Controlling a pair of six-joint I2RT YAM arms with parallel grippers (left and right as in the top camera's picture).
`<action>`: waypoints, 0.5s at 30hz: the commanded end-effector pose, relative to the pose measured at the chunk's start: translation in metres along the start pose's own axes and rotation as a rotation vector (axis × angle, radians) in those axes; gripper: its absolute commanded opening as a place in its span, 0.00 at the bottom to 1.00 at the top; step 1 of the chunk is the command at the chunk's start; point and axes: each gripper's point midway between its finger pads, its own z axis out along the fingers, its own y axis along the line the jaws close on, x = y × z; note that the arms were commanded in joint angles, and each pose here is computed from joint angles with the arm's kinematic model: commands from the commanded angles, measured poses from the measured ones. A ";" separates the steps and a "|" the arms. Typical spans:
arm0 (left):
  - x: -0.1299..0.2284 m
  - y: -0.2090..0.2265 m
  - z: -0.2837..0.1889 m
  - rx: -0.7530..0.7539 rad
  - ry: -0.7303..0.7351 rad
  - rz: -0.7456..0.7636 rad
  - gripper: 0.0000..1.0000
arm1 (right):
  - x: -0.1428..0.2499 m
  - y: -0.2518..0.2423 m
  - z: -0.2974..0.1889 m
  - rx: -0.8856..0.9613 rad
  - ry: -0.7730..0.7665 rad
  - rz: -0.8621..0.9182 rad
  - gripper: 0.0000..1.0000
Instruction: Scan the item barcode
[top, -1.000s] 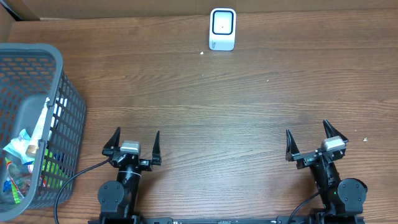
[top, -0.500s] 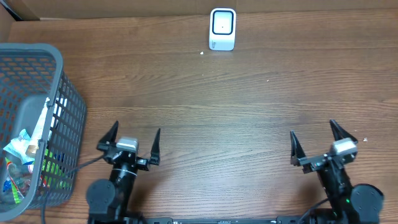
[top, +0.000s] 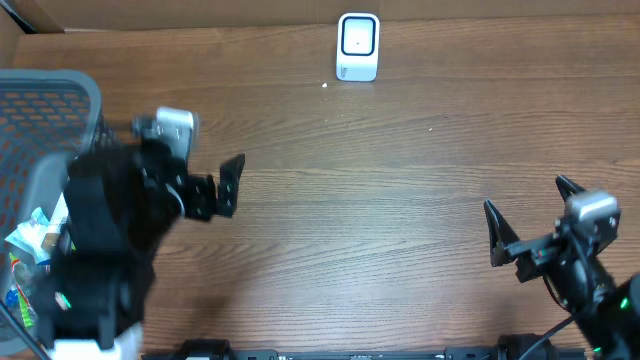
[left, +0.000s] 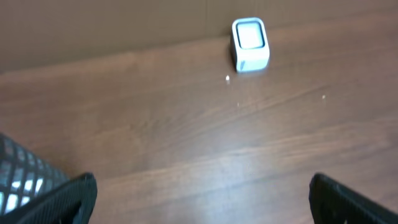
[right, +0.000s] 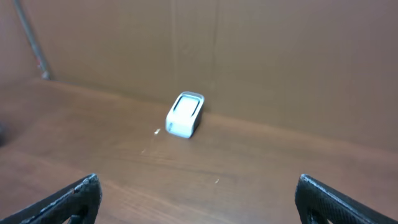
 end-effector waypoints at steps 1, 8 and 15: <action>-0.041 -0.001 -0.012 0.032 0.070 -0.001 1.00 | -0.027 0.013 0.006 -0.110 0.083 0.023 1.00; -0.066 -0.025 -0.019 0.187 0.166 -0.062 1.00 | -0.043 0.026 0.025 -0.258 0.362 0.171 1.00; -0.084 -0.035 -0.005 0.270 0.123 -0.109 0.85 | -0.031 0.031 0.048 -0.314 0.509 0.378 1.00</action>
